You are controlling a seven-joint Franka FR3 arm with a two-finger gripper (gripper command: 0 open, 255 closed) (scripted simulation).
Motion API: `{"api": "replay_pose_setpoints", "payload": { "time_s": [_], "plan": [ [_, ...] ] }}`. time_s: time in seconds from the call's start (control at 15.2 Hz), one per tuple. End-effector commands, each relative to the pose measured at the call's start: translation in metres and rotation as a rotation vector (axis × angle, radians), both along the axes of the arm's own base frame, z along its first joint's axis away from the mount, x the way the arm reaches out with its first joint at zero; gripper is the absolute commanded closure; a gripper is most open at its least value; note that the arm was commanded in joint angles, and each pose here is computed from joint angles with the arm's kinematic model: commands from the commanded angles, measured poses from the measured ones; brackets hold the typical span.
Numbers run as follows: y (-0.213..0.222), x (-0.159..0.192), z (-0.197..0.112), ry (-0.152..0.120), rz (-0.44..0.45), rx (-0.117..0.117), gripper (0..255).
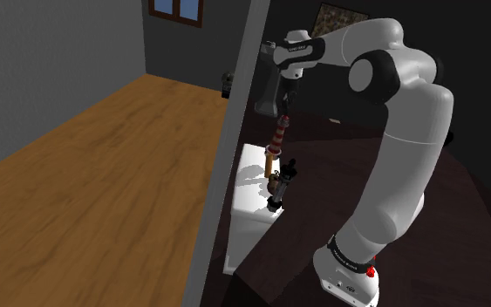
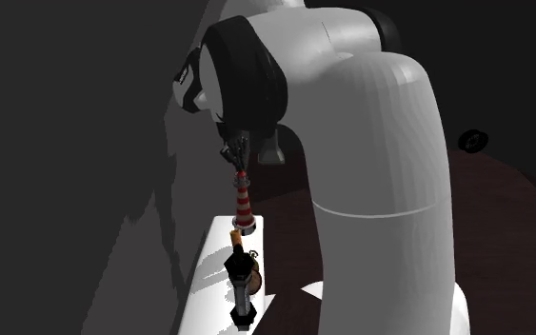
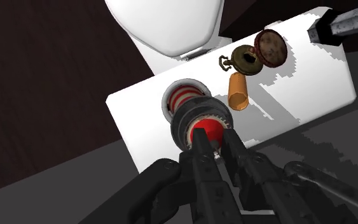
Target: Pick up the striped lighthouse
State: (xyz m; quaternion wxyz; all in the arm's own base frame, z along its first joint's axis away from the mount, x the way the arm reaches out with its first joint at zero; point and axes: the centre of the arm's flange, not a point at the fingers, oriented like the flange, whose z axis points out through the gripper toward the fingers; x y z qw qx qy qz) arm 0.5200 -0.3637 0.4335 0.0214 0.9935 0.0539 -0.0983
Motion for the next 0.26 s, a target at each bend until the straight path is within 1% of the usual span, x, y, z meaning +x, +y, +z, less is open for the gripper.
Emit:
{"api": "replay_pose_setpoints", "payload": {
  "time_s": [0.0,0.07,0.2],
  "plan": [
    [0.0005,0.0001,0.0114,0.000,0.000,0.000,255],
    [0.0005,0.0001,0.0167,0.000,0.000,0.000,255],
    [0.0005,0.0001,0.0175,0.000,0.000,0.000,255]
  ]
}}
